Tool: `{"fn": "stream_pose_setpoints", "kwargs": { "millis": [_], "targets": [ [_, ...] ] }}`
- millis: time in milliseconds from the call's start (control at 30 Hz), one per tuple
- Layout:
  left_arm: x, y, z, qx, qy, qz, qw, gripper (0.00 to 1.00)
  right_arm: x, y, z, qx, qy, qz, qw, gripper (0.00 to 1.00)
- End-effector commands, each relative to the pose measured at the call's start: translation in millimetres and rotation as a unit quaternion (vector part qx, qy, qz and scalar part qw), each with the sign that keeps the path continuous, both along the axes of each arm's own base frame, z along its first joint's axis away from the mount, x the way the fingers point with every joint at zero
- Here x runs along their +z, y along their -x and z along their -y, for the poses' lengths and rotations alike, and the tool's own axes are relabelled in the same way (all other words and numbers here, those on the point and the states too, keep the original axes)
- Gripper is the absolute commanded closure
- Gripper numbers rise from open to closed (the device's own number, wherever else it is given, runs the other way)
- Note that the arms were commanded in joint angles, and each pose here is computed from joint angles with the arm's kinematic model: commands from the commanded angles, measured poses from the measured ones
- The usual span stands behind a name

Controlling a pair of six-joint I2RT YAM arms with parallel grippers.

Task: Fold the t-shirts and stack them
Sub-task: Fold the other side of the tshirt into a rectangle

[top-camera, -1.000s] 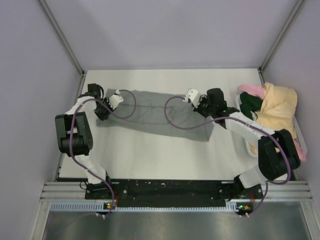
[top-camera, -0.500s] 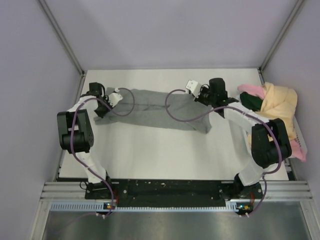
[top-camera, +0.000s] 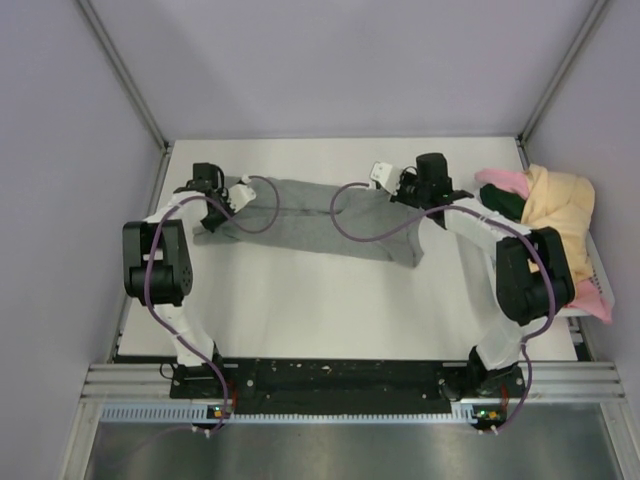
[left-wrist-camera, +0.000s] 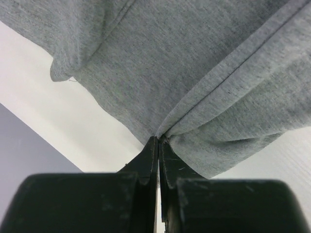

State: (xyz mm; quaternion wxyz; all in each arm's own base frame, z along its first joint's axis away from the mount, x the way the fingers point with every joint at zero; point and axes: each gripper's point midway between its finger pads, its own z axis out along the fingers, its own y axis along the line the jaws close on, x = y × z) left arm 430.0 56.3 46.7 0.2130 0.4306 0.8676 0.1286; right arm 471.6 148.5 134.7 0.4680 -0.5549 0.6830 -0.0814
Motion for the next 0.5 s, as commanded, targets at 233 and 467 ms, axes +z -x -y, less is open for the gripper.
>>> {"fn": "stream_pose_setpoints", "kwargs": {
  "millis": [233, 467],
  "targets": [
    [46, 37, 13, -0.048, 0.003, 0.018, 0.999, 1.0, 69, 71, 12, 0.03, -0.049, 0.043, 0.997, 1.0],
    [38, 98, 27, -0.115, 0.019, -0.045, 0.992, 1.0, 66, 181, -2, 0.134, -0.081, -0.023, 0.987, 1.0]
  ]
}}
